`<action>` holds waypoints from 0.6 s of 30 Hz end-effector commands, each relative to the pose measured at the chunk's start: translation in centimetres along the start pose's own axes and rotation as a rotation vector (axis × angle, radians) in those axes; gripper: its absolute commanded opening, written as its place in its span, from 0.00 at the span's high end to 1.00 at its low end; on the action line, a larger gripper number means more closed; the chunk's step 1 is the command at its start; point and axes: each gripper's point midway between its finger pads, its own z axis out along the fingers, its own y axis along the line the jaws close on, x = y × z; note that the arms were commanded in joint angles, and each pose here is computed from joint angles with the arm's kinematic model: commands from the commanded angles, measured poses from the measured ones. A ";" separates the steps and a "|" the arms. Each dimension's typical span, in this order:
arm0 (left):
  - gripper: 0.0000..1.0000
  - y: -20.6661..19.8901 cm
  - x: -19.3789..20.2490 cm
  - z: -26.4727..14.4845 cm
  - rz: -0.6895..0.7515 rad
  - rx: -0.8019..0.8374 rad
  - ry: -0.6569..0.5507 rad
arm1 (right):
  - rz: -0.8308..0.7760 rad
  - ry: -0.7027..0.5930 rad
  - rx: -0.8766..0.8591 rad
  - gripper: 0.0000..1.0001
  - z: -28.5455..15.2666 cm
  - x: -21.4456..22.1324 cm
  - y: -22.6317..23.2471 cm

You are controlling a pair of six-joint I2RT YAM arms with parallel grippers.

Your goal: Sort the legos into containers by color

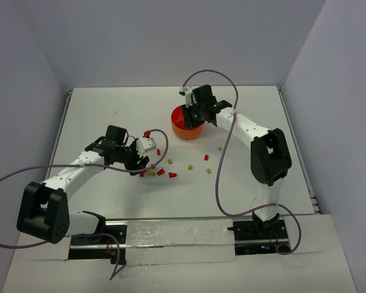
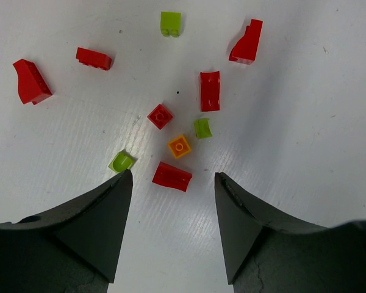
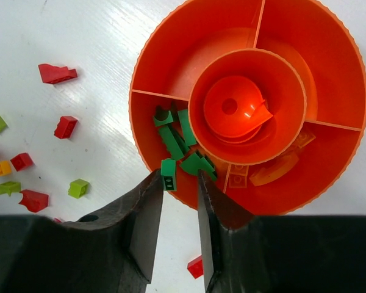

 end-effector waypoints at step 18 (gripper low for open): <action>0.33 0.9 -1.8 1.0 0.073 0.042 -0.051 | -0.027 -0.069 0.032 0.59 -1.1 -2.9 0.3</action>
